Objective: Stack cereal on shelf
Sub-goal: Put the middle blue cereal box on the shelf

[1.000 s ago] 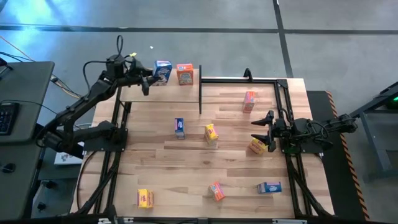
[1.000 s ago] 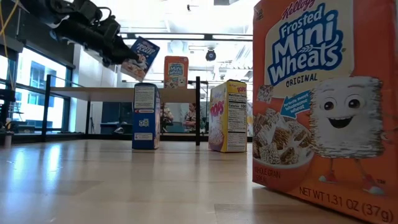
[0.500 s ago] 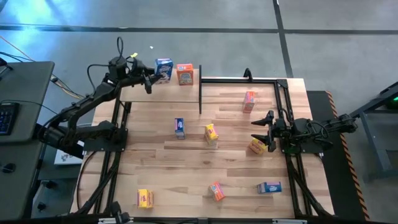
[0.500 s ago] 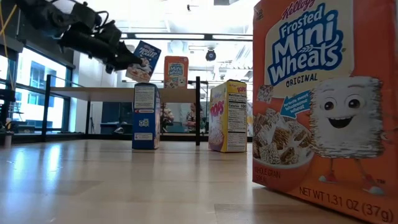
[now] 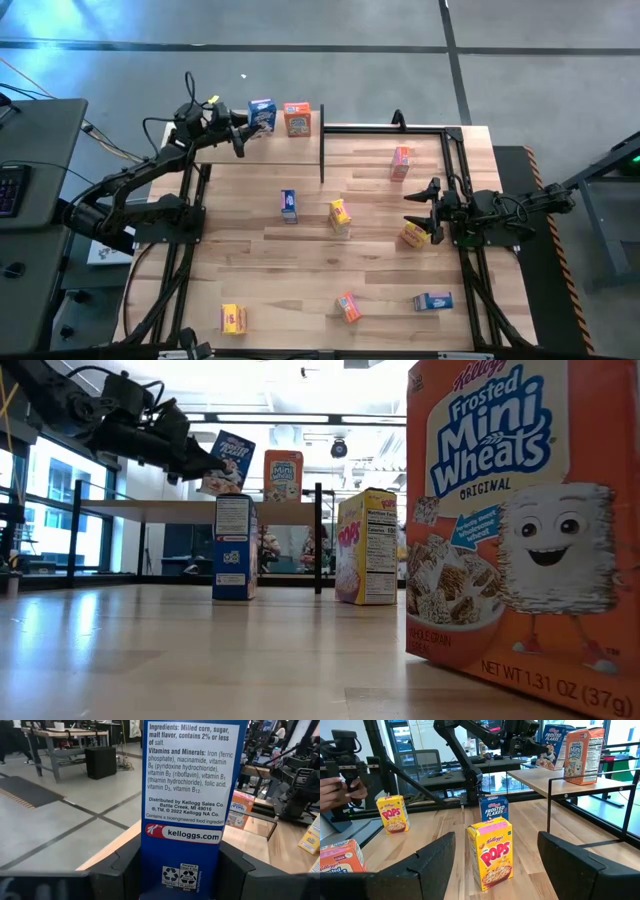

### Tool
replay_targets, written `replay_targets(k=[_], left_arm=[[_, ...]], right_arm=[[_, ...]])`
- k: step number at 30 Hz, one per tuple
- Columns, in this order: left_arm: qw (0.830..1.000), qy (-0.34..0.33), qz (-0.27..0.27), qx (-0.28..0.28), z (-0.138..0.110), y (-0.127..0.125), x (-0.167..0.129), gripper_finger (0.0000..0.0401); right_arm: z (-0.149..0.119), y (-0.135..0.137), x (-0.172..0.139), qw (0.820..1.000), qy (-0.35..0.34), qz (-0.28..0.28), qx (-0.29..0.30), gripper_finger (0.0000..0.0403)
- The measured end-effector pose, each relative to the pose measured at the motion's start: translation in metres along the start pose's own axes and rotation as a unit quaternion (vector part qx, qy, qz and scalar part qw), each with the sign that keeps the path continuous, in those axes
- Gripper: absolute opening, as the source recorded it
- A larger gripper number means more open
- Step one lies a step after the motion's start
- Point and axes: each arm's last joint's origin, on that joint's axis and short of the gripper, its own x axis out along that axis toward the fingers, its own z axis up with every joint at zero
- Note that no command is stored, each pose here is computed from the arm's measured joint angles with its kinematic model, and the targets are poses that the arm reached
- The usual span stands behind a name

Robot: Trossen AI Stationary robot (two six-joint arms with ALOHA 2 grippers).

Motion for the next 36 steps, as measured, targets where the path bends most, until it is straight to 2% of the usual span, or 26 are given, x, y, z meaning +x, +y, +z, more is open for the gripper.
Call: replay_targets(k=[11,29,36], left_arm=[[1.000,-0.002,-0.001,0.014,-0.002,0.002,0.004,0.0168],[1.000,0.006,0.003,-0.004,-0.017,0.012,0.020,0.0168],[1.000,0.015,0.006,-0.015,-0.019,0.013,0.021,0.0197]], right_arm=[[0.000,0.000,0.000,1.000,0.000,0.000,0.000,0.0274],[0.000,0.000,0.000,1.000,0.000,0.000,0.000,0.0274],[0.000,0.000,0.000,1.000,0.000,0.000,0.000,0.0274]])
